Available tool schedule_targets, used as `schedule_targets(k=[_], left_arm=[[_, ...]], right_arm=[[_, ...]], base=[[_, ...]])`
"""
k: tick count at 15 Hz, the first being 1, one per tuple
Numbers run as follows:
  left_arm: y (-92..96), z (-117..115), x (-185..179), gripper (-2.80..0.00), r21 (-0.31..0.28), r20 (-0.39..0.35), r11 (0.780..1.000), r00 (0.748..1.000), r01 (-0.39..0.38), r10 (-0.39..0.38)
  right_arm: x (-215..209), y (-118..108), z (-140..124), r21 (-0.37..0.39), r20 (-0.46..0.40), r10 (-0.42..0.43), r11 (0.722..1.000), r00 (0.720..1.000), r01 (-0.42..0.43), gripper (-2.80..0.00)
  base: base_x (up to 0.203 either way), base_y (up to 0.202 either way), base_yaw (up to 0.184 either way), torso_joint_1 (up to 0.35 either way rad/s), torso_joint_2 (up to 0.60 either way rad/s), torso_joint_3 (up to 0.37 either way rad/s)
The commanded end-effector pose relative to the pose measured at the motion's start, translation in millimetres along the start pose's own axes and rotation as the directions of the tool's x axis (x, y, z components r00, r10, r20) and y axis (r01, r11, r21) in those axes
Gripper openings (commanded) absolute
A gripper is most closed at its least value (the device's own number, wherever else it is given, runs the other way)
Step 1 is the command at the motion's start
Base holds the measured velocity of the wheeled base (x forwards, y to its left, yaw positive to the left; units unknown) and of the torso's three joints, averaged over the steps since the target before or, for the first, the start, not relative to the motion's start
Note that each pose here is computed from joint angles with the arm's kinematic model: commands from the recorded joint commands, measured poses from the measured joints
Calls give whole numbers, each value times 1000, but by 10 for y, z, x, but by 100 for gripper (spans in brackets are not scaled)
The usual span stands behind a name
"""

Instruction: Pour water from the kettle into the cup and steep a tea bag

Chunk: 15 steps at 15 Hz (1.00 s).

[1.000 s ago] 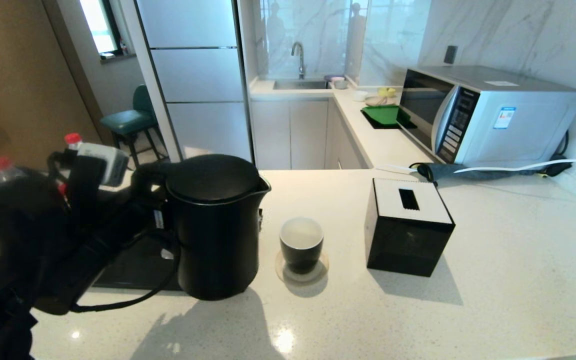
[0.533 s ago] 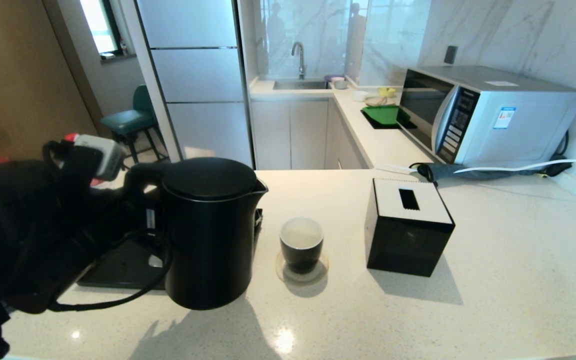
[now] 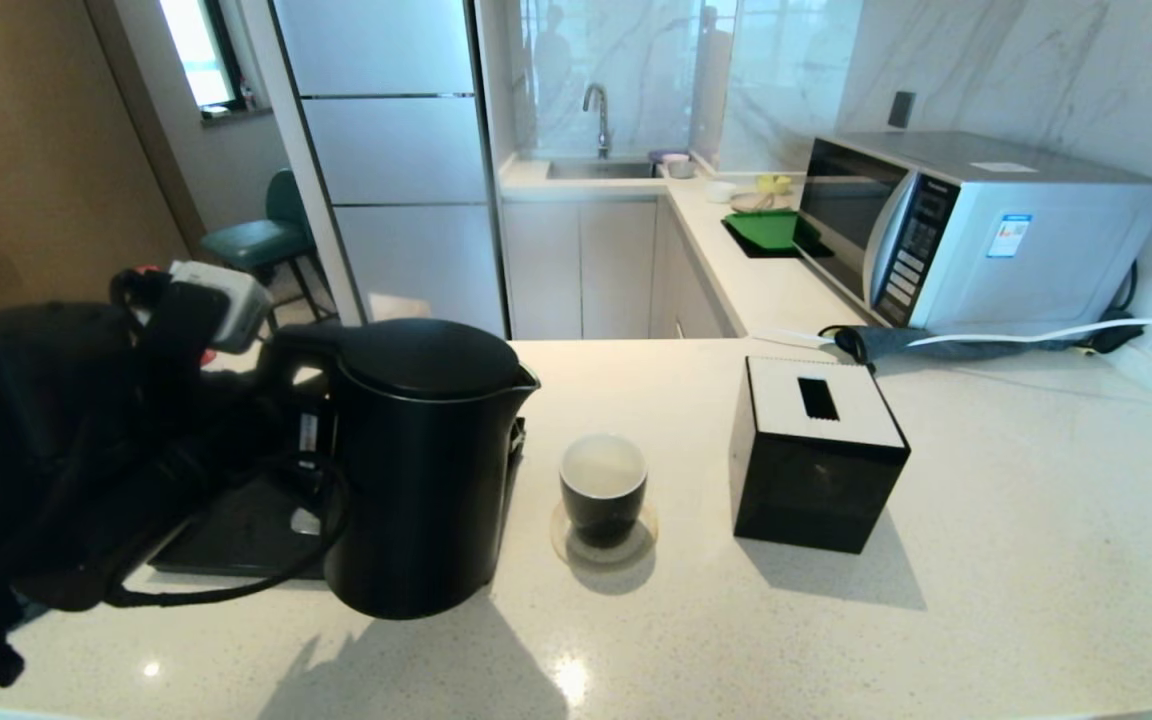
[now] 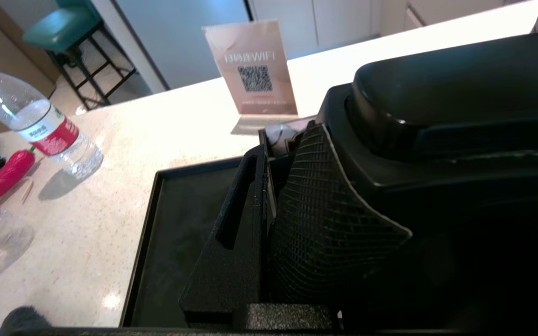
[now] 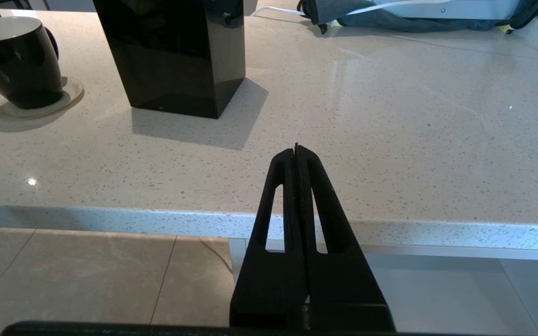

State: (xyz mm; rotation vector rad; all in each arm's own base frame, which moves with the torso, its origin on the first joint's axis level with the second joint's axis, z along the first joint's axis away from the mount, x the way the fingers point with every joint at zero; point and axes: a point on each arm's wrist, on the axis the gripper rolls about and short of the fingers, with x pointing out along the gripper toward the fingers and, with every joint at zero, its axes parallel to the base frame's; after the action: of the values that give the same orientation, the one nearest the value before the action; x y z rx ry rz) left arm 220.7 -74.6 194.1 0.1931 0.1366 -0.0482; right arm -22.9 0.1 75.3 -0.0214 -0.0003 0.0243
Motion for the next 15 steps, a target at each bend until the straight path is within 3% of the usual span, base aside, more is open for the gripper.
schedule_targets(k=[1, 5, 15], left_arm=[[-83, 11, 78, -280, 20, -10, 1000, 1000, -15, 16], [-211, 55, 190, -280, 36, -14, 999, 1000, -23, 24], [-234, 124, 248, -280, 160, -91, 987, 996, -1, 16]], right_arm=[[1, 0, 0, 0, -2, 0, 1000, 1000, 0, -280], [1, 0, 0, 0, -2, 0, 1000, 1000, 0, -280], [1, 0, 0, -1, -2, 0, 1000, 1000, 0, -280]], base=[[0, 0, 0, 0, 0, 0], [0, 0, 0, 0, 0, 0], [0, 0, 0, 0, 0, 0]])
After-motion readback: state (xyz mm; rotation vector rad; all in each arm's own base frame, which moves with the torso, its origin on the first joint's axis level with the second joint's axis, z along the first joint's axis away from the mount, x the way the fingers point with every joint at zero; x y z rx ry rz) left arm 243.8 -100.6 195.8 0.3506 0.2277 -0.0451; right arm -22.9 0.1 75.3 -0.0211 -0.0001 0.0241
